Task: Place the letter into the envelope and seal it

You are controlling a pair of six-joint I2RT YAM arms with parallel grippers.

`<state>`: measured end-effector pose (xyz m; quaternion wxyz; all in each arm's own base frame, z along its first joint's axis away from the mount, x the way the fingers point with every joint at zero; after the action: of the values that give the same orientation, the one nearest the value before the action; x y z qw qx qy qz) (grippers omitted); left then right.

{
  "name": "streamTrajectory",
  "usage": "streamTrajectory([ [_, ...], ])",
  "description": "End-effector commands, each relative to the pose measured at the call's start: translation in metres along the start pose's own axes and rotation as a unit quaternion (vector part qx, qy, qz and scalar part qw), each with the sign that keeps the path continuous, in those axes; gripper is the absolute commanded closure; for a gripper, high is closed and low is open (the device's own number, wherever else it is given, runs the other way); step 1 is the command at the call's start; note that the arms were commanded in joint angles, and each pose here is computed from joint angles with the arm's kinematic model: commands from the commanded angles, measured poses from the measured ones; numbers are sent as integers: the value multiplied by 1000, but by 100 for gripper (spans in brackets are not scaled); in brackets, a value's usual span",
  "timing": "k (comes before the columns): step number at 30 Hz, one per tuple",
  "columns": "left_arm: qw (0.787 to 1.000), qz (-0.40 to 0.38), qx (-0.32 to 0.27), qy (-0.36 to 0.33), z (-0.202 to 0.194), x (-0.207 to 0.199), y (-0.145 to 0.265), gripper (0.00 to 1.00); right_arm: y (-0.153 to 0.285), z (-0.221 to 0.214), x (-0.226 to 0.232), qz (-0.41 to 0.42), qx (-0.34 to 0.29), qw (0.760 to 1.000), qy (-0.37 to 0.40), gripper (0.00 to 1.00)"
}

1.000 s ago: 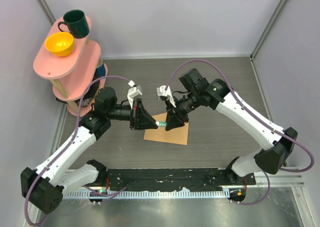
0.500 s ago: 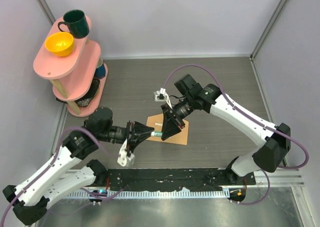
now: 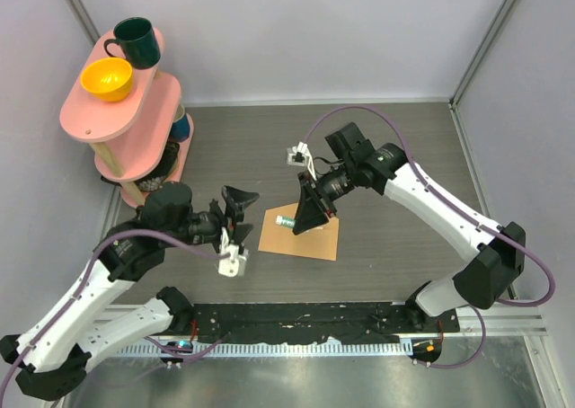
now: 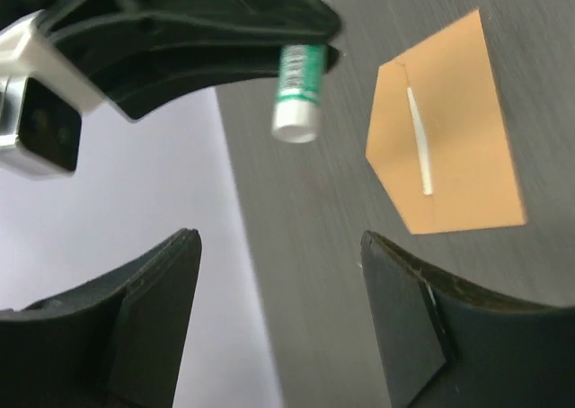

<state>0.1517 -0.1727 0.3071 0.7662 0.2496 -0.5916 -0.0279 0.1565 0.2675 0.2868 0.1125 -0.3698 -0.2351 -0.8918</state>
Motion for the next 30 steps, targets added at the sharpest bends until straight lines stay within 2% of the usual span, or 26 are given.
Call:
streamTrajectory([
  [1,949,-18,41,311,4,7,13,27,16,11,8,-65,-12,994,88,99],
  [2,931,-5,34,363,5,15,12,28,18,11,5,-86,-13,992,95,99],
  [3,901,1,32,433,3,19,6,28,20,13,4,-97,-15,989,107,99],
  [4,850,33,31,525,-4,29,13,28,24,14,7,-112,-22,986,121,99],
  [5,815,30,2,578,0,33,11,28,27,18,4,-134,-29,981,136,99],
  [6,779,43,5,626,-8,34,9,28,29,21,3,-148,-35,977,148,99],
  [7,716,72,5,695,-12,42,7,30,32,22,3,-161,-41,973,158,99],
  [8,693,88,20,715,-17,43,5,32,34,24,3,-169,-45,970,170,99],
  [10,670,103,15,735,-19,49,2,35,38,27,1,-190,-44,962,190,99],
  [11,639,117,12,761,-20,52,1,35,41,28,0,-198,-45,959,196,99],
  [12,623,131,5,771,-21,56,-1,35,42,29,-1,-210,-43,955,203,99],
  [14,596,113,-28,795,-13,57,-5,32,46,31,0,-222,-42,947,228,99],
  [16,574,56,-81,813,0,55,-14,25,49,32,-3,-245,-36,937,248,99],
  [17,537,29,-104,837,8,57,-16,23,49,33,-1,-249,-35,933,258,99],
  [18,522,-4,-138,842,14,55,-21,20,50,33,-2,-256,-35,930,263,99],
  [20,469,-28,-156,869,14,53,-30,21,52,36,-1,-269,-37,922,277,99],
  [21,427,-34,-163,889,11,51,-37,23,53,38,1,-271,-40,919,283,99],
  [24,387,-46,-169,905,8,47,-46,25,54,42,8,-278,-47,910,305,99],
  [27,375,-42,-164,911,4,46,-50,30,54,40,12,-278,-43,903,326,99],
  [28,366,-47,-167,914,5,47,-50,35,52,38,15,-275,-41,901,332,99],
  [30,361,-49,-172,915,4,46,-51,42,51,37,16,-280,-30,895,345,99],
])
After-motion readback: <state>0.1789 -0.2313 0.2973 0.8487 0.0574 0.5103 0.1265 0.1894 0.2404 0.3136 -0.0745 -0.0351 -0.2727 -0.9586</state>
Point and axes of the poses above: each gripper's point midway between its finger pads, its own y axis back along the fingers, its own x axis along the line the jaws close on, z = x × y, the point moved 5 cm from there along y, back along the fingers, and after that the axes turned 10 degrees about -y, right-handed, at the moved point
